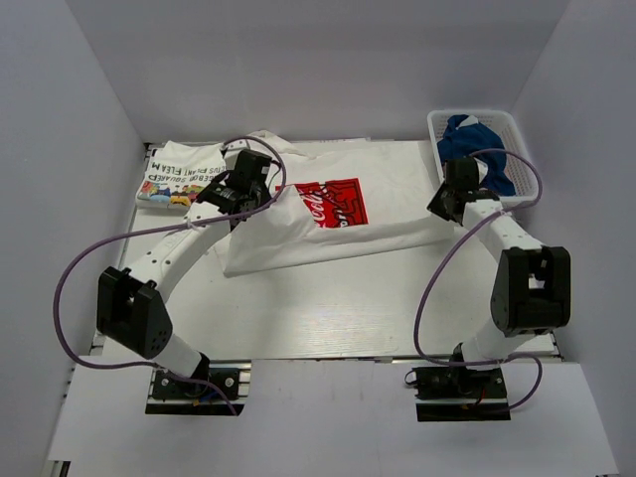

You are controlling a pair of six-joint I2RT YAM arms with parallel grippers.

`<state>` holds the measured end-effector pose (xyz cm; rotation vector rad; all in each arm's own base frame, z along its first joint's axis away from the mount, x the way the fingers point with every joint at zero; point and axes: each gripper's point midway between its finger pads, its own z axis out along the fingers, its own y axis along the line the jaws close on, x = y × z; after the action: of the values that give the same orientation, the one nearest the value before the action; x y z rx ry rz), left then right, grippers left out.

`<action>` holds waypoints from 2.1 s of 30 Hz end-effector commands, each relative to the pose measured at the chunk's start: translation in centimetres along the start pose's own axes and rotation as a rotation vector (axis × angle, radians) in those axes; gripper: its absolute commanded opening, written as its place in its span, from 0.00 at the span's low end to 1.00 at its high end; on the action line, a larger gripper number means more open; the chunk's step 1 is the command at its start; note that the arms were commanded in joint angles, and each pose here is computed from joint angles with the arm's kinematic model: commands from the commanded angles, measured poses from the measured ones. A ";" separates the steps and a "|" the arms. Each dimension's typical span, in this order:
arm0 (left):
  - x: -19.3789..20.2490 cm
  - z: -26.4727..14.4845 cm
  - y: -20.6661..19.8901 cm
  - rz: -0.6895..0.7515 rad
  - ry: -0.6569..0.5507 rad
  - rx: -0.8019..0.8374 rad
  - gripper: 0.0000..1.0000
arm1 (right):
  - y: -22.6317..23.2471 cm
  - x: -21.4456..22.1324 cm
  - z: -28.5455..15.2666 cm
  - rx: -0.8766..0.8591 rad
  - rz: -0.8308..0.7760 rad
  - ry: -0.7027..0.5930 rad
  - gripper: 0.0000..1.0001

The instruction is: Fold and stack the t-shirts

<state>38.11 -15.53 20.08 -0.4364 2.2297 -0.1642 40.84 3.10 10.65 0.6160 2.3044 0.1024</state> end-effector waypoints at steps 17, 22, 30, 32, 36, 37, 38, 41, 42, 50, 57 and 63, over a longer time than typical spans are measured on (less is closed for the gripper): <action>-7.5 11.5 -1.5 0.152 -0.079 0.028 1.00 | 9.2 -3.9 2.6 -0.163 -0.163 -0.011 0.62; -4.2 9.8 -1.4 0.167 -0.018 0.104 1.00 | 9.6 0.2 2.1 -0.205 -0.204 0.059 0.90; 6.5 10.1 0.4 0.099 0.224 0.197 1.00 | 8.0 6.2 4.4 -0.175 -0.200 0.191 0.90; 7.9 10.3 1.0 0.087 0.266 0.180 1.00 | 7.6 7.4 5.4 -0.161 -0.202 0.230 0.90; 12.5 10.1 4.4 0.085 0.388 0.086 1.00 | 6.6 9.0 6.3 -0.132 -0.198 0.256 0.90; 13.6 9.8 4.9 0.076 0.419 0.073 1.00 | 5.9 10.0 6.2 -0.119 -0.194 0.280 0.90; 15.3 9.2 6.3 0.071 0.468 0.037 1.00 | 5.2 10.7 5.6 -0.113 -0.187 0.288 0.90; 18.9 6.8 9.1 0.055 0.568 -0.041 1.00 | 1.7 13.9 4.0 -0.048 -0.169 0.313 0.90; 19.0 5.8 9.4 0.025 0.568 -0.050 1.00 | 0.5 15.2 2.8 -0.035 -0.141 0.322 0.90; 28.4 -4.2 13.5 -0.112 0.813 -0.008 1.00 | -3.8 22.9 -5.4 -0.145 -0.124 0.362 0.90; 22.9 -9.4 12.5 -0.114 0.669 0.026 1.00 | 0.0 20.6 -12.4 -0.429 -0.256 0.241 0.90; 13.1 -6.0 6.5 -0.007 0.383 0.153 1.00 | 4.3 15.2 -14.1 -0.546 -0.328 0.017 0.90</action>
<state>20.34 -14.19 11.14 -0.4278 2.6515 -0.5155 21.80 14.74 9.82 0.0330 2.3109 0.5756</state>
